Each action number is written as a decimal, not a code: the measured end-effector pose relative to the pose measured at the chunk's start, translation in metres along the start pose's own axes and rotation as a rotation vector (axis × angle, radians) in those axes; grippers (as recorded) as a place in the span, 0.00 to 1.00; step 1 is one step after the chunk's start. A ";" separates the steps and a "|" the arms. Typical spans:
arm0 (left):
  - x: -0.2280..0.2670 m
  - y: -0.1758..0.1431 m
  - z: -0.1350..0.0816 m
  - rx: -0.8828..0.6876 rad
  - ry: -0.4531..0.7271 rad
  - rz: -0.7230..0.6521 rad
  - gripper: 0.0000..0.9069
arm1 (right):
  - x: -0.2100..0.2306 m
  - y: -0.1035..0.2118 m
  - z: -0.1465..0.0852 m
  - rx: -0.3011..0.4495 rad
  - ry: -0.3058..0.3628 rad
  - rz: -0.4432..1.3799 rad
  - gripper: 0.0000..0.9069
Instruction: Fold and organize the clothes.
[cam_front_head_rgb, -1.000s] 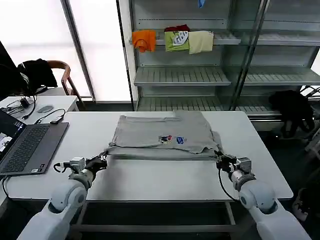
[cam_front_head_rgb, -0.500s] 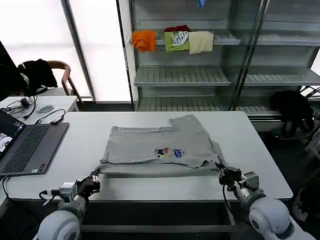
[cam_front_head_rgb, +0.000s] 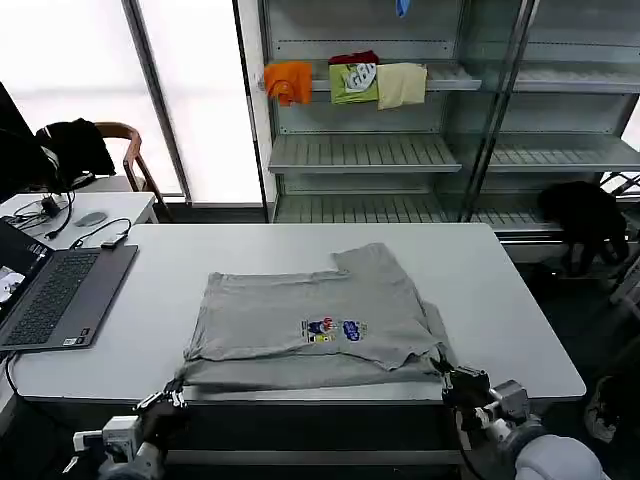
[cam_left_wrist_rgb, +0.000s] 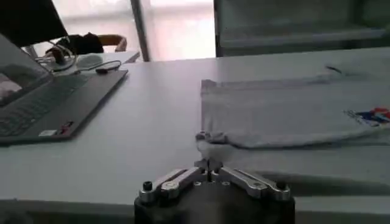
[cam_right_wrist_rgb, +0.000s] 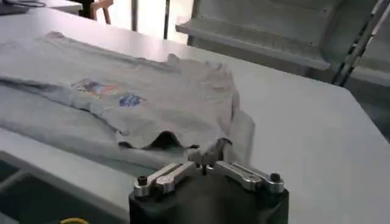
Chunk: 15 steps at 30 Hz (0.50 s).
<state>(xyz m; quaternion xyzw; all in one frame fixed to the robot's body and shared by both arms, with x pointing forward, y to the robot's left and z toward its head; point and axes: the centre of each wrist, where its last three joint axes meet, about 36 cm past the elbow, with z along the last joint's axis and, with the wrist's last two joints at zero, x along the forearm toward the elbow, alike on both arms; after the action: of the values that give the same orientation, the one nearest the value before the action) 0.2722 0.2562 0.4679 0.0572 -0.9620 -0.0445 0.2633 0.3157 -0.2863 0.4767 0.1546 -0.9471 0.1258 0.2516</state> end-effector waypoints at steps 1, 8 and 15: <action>0.001 -0.001 0.001 -0.001 0.004 -0.004 1.00 | 0.002 0.002 0.001 -0.001 0.006 -0.001 1.00; 0.003 -0.002 -0.001 -0.001 -0.001 -0.027 1.00 | 0.013 0.012 0.000 -0.024 0.010 0.016 1.00; 0.011 0.000 -0.021 -0.018 -0.058 -0.029 1.00 | 0.024 0.011 -0.018 -0.030 -0.048 0.076 1.00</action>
<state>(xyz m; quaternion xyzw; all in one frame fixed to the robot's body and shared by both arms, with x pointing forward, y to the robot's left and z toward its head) 0.2737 0.2535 0.4908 0.0675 -0.9678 -0.0588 0.2351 0.3001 -0.2763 0.5029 0.1178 -0.9598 0.1172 0.2263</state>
